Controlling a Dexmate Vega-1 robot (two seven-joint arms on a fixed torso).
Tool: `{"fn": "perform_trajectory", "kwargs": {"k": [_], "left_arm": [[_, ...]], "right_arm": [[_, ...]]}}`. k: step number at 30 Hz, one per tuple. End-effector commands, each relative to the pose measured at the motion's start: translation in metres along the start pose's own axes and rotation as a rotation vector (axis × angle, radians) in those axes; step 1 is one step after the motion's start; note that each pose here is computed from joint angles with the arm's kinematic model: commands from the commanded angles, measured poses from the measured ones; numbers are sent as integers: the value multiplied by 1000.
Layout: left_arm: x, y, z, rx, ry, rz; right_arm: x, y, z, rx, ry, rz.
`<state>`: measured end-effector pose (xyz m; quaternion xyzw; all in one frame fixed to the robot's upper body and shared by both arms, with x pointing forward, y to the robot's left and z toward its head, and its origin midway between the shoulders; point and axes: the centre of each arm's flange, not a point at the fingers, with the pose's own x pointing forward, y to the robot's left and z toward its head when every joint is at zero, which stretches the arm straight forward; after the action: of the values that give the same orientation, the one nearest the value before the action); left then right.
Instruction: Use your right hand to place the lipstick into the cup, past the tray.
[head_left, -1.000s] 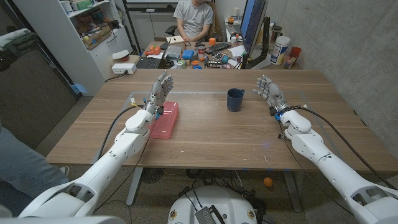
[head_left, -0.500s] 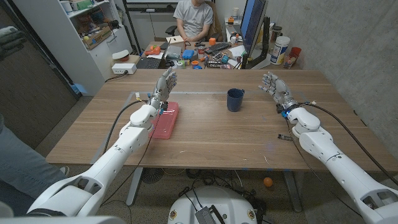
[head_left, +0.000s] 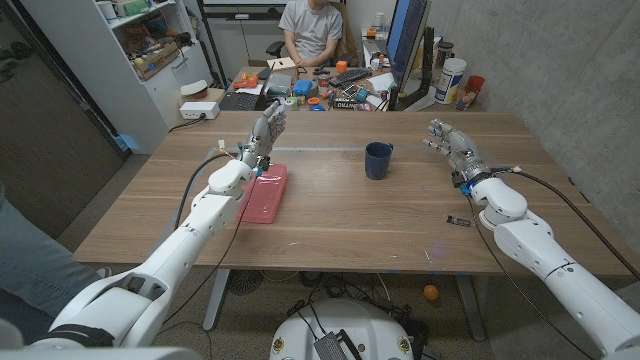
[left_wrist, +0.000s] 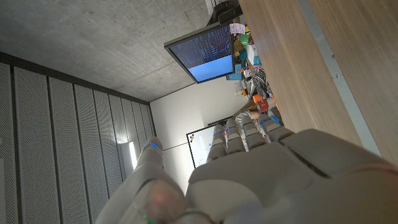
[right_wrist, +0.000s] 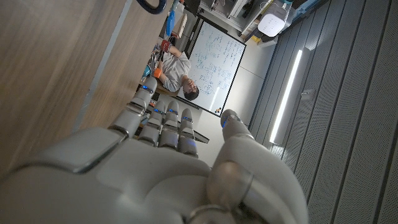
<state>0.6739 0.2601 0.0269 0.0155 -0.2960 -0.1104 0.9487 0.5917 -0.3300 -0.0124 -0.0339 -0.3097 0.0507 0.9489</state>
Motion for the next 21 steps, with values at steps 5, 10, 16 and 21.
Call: {"fn": "perform_trajectory", "kwargs": {"k": [5, 10, 16, 21], "left_arm": [[9, 3, 3, 5, -4, -45], [10, 4, 2, 6, -4, -55], [10, 5, 1, 7, -2, -65], [11, 5, 3, 11, -8, -71]], "right_arm": [[-55, 13, 19, -136, -3, -25], [-76, 14, 23, -180, 3, -29], [-98, 15, 25, -256, 28, -35], [-114, 17, 27, -351, 44, -42]]}}
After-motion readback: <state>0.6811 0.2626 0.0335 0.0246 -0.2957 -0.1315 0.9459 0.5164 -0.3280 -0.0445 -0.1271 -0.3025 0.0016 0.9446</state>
